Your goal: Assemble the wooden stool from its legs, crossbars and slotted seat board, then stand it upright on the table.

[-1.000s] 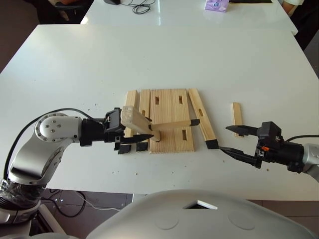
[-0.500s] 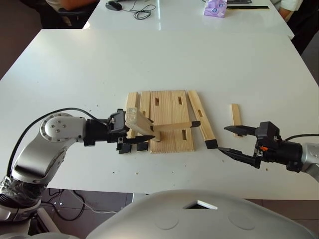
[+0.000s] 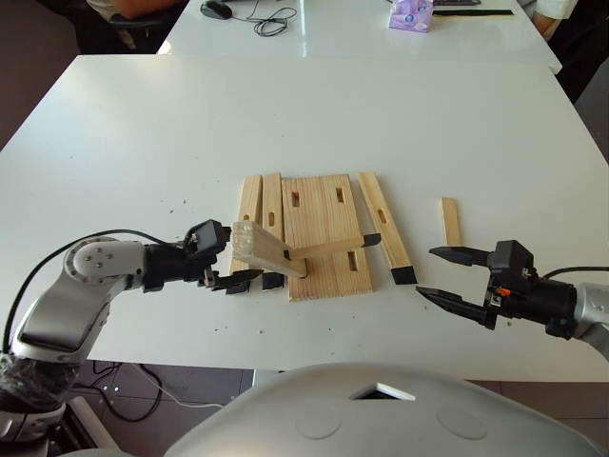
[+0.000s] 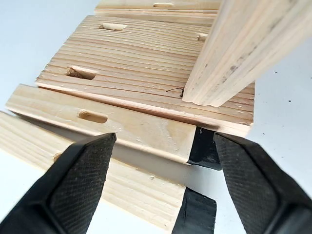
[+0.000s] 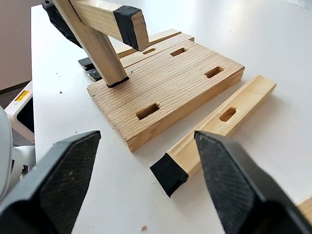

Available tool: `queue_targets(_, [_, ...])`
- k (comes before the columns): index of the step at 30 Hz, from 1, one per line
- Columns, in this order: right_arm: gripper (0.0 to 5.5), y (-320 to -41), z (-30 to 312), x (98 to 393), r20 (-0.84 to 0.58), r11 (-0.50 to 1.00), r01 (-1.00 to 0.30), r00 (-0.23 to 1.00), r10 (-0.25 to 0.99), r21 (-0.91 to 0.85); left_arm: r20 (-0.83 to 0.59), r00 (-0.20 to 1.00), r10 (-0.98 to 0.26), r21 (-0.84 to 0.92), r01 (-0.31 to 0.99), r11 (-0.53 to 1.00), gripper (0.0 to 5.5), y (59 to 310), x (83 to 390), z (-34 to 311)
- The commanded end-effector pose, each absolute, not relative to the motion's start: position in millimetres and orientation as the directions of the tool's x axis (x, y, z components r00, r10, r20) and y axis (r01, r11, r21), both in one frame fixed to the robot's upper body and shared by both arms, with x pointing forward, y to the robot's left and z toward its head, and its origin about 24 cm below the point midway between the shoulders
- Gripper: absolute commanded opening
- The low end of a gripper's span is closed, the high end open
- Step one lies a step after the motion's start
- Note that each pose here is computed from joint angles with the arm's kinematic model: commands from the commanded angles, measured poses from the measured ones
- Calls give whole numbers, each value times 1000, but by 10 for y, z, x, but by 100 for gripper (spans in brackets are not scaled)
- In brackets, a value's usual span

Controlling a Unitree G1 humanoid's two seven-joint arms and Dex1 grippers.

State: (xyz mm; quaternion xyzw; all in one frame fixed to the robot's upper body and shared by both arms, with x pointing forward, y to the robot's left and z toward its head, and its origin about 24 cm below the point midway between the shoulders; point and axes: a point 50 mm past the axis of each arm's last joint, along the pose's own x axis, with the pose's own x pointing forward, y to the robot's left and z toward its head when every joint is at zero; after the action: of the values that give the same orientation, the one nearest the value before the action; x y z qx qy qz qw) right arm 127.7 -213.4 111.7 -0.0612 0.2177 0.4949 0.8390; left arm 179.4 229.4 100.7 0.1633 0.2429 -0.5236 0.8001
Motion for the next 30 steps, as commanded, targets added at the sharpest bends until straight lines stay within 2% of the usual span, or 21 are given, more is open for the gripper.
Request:
queue_targets(1, [356, -2131, 1110, 1220, -428, 531, -843, 449, 784, 87, -597, 443, -669, 1, 834, 552, 374, 2333, 1814, 1092])
queue_targets(6, [356, -2107, 1079, 1225, -428, 533, -842, 455, 781, 78, -667, 550, -503, -116, 590, 799, 374, 2303, 1854, 975])
queue_targets(11, [356, -2090, 1060, 1232, -430, 527, -847, 449, 784, 76, -743, 541, -393, -146, 442, 885, 374, 2232, 1836, 864])
queue_targets(19, [356, -2092, 1063, 1252, -437, 513, -855, 436, 787, 71, -797, 484, -362, -154, 417, 896, 374, 2140, 1776, 825])
queue_targets(26, [356, -2053, 1034, 1222, -429, 525, -847, 447, 785, 78, -858, 406, -316, -152, 387, 910, 374, 2242, 1706, 743])
queue_targets(30, [356, -2020, 1007, 1221, -421, 533, -843, 457, 784, 77, -871, 414, -264, -139, 307, 941, 374, 2334, 1793, 680])
